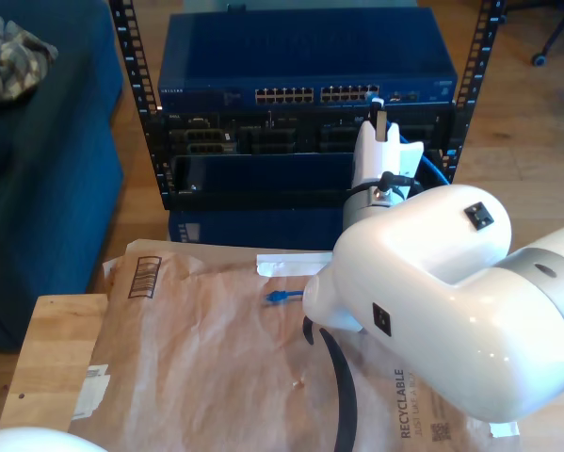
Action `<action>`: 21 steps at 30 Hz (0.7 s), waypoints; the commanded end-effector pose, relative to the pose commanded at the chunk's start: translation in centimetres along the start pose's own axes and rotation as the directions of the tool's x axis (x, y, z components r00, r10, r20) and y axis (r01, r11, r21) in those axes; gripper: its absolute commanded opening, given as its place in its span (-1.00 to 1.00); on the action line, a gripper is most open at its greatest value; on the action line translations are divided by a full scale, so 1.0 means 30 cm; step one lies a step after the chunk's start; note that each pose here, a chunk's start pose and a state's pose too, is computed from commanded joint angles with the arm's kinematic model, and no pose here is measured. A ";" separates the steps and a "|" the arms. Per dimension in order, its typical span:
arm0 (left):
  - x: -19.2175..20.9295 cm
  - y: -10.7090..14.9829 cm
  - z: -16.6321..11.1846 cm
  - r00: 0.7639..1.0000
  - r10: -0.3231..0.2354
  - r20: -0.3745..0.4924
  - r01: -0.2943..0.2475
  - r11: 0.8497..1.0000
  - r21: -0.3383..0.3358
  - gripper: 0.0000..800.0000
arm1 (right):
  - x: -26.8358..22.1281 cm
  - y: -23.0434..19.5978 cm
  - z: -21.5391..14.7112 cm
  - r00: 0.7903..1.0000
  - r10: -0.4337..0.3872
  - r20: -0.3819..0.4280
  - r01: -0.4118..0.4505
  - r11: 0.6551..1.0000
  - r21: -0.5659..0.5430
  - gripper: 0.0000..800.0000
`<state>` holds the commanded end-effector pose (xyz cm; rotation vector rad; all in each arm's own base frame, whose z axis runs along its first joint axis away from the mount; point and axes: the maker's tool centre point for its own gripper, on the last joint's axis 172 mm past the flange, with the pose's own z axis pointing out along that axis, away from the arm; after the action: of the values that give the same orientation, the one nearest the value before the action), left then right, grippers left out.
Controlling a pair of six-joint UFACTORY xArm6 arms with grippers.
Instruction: Grab the cable and plug it in
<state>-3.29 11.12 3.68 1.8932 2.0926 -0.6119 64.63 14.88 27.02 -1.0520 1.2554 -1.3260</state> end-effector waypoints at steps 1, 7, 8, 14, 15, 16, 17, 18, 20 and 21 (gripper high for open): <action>0.000 0.000 0.000 1.000 0.000 0.000 0.000 1.000 0.000 1.00 | -0.001 -0.004 0.002 1.000 0.002 0.000 -0.002 1.000 0.004 -1.00; 0.000 0.001 0.000 1.000 0.001 0.000 -0.001 1.000 0.001 1.00 | 0.040 0.004 0.004 0.999 0.014 -0.042 -0.014 1.000 -0.004 -1.00; 0.000 0.001 0.000 1.000 0.001 0.000 -0.001 1.000 0.001 1.00 | 0.040 0.004 0.004 0.999 0.014 -0.042 -0.014 1.000 -0.004 -1.00; 0.000 0.000 0.000 1.000 0.000 0.000 0.000 1.000 0.000 1.00 | 0.041 -0.016 0.020 0.999 0.025 -0.047 -0.024 1.000 0.010 -1.00; 0.000 0.001 0.000 1.000 0.001 0.000 -0.001 1.000 0.001 1.00 | 0.038 -0.021 0.024 0.999 0.026 -0.047 -0.025 1.000 0.014 -1.00; 0.000 0.001 0.000 1.000 0.001 0.000 -0.001 1.000 0.001 1.00 | 0.036 -0.026 0.027 0.998 0.030 -0.046 -0.030 0.999 0.016 -1.00; 0.000 0.001 0.000 1.000 0.001 0.000 -0.001 1.000 0.001 1.00 | 0.036 -0.028 0.028 0.998 0.031 -0.046 -0.031 0.999 0.018 -1.00; 0.000 0.001 0.000 1.000 0.001 0.000 -0.001 1.000 0.001 1.00 | 0.036 -0.023 0.028 0.998 0.030 -0.046 -0.030 0.999 0.015 -1.00; 0.000 0.001 0.000 1.000 0.001 0.000 -0.001 1.000 0.001 1.00 | 0.035 -0.022 0.027 0.999 0.029 -0.045 -0.028 0.999 0.014 -1.00; 0.000 0.001 0.000 1.000 0.001 0.000 -0.001 1.000 0.001 1.00 | 0.035 -0.022 0.027 0.999 0.029 -0.045 -0.028 0.999 0.014 -1.00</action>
<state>-3.27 11.12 3.68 1.8950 2.0913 -0.6123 65.23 13.72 27.70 -0.9965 1.2887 -1.3406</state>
